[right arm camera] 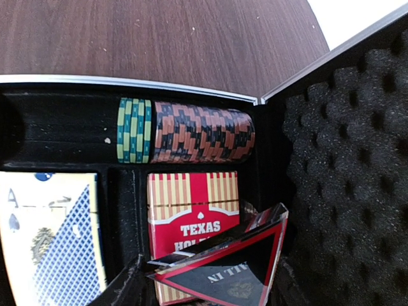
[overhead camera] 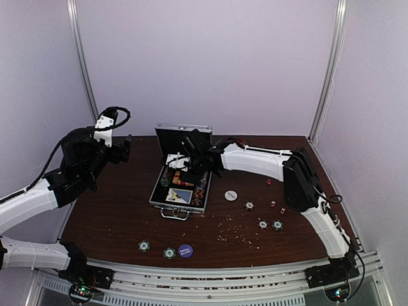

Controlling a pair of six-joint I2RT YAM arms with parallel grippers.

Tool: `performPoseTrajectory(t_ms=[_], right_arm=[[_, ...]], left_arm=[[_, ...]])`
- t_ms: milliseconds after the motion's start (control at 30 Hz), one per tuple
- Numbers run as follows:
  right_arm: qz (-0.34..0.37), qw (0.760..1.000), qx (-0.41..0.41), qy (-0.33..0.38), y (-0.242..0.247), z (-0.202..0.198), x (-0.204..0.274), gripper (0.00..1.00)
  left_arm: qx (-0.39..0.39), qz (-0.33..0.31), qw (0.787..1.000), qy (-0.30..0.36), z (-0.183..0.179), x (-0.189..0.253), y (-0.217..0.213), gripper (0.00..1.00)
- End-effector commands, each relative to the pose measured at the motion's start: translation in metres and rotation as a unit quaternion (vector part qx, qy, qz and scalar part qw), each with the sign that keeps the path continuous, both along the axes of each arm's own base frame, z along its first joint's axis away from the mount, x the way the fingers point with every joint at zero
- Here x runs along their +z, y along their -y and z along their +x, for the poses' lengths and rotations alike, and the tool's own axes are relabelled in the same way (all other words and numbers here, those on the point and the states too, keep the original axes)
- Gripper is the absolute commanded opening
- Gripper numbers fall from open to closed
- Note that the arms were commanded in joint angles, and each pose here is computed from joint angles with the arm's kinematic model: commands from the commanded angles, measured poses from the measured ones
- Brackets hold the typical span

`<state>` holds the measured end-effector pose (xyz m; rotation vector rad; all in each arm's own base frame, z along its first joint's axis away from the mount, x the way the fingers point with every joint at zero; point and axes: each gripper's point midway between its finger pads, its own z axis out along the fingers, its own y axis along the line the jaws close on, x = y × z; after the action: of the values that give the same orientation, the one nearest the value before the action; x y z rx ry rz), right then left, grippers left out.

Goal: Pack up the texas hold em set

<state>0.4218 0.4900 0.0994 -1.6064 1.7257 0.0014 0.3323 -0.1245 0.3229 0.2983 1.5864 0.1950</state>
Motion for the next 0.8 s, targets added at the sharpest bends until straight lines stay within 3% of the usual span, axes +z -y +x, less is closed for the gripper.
performPoseTrajectory(t_ms=[0, 467, 633, 767], right_arm=[[0.012, 0.999, -0.009, 0.038, -0.008, 0.017, 0.006, 0.51], [-0.009, 0.998, -0.012, 0.055, -0.008, 0.027, -0.023, 0.54], [-0.018, 0.998, -0.020, 0.065, -0.006, 0.031, -0.026, 0.65], [-0.018, 0.998, -0.021, 0.064, -0.005, 0.029, -0.023, 0.68]], left_arm=[[-0.003, -0.013, 1.000, 0.025, -0.002, 0.015, -0.002, 0.98], [-0.010, -0.011, 1.000, 0.022, -0.002, 0.014, 0.001, 0.98], [-0.012, -0.013, 1.000, 0.024, -0.003, 0.015, 0.001, 0.98], [-0.016, -0.014, 0.999, 0.024, -0.003, 0.016, 0.002, 0.98]])
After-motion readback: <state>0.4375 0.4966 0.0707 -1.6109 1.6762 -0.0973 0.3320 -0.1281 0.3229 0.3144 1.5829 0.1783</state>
